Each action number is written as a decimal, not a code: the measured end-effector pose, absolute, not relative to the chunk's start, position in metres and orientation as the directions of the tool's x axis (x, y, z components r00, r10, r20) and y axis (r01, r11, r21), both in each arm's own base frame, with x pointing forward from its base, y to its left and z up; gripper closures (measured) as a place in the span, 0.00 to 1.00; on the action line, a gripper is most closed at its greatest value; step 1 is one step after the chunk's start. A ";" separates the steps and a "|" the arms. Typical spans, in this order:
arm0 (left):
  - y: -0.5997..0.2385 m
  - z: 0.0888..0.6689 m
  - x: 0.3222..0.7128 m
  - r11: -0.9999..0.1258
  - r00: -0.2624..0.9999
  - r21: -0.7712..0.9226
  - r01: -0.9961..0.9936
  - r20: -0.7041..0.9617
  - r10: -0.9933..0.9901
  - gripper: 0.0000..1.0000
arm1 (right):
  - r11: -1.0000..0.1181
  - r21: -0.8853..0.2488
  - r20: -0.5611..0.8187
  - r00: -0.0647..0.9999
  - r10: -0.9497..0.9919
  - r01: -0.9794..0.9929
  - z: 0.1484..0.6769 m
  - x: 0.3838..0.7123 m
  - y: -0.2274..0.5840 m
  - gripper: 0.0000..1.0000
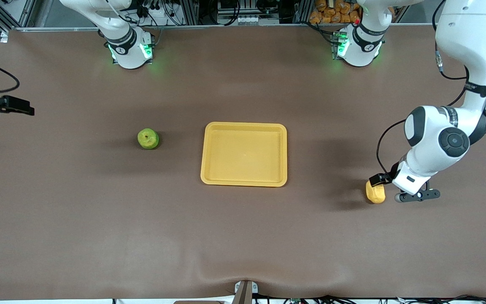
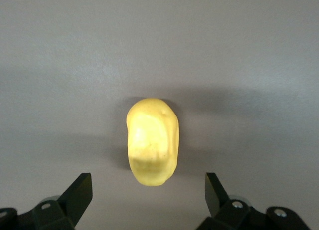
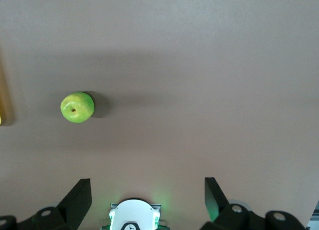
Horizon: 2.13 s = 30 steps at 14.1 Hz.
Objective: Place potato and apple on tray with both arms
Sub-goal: 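Grasp the potato with the left gripper while the right gripper reaches the apple, then lift the potato toward the tray while the right gripper grasps the apple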
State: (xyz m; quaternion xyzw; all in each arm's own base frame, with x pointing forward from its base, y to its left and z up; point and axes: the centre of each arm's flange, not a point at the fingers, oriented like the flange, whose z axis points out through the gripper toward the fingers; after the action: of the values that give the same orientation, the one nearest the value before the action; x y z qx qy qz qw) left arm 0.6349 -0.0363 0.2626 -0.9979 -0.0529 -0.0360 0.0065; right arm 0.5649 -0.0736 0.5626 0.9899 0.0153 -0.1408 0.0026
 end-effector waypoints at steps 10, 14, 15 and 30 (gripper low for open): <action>-0.030 0.207 0.639 -0.993 0.992 -0.037 0.110 0.063 0.107 0.00 | -0.998 -0.053 -0.375 0.927 0.007 -0.014 0.484 0.591 -0.077 0.00; -0.036 0.204 0.643 -0.992 0.991 -0.034 0.120 0.067 0.118 0.02 | -0.994 -0.073 -0.403 0.914 -0.045 -0.081 0.445 0.589 -0.064 0.00; -0.036 0.205 0.644 -0.992 0.991 -0.033 0.121 0.070 0.118 0.07 | -0.991 -0.089 -0.409 0.911 -0.057 -0.102 0.433 0.587 -0.061 0.00; -0.082 0.348 0.655 -0.998 0.975 -0.038 0.046 0.219 0.036 0.48 | -0.987 -0.061 -0.316 0.940 -0.124 -0.151 0.292 0.551 0.061 0.00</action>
State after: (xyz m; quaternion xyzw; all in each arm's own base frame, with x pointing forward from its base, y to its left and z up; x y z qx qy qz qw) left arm 0.6553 -0.0817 0.3484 -0.9935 -0.0207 -0.1096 0.0217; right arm 0.5511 0.0607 0.2920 0.9841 -0.0699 -0.1578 -0.0422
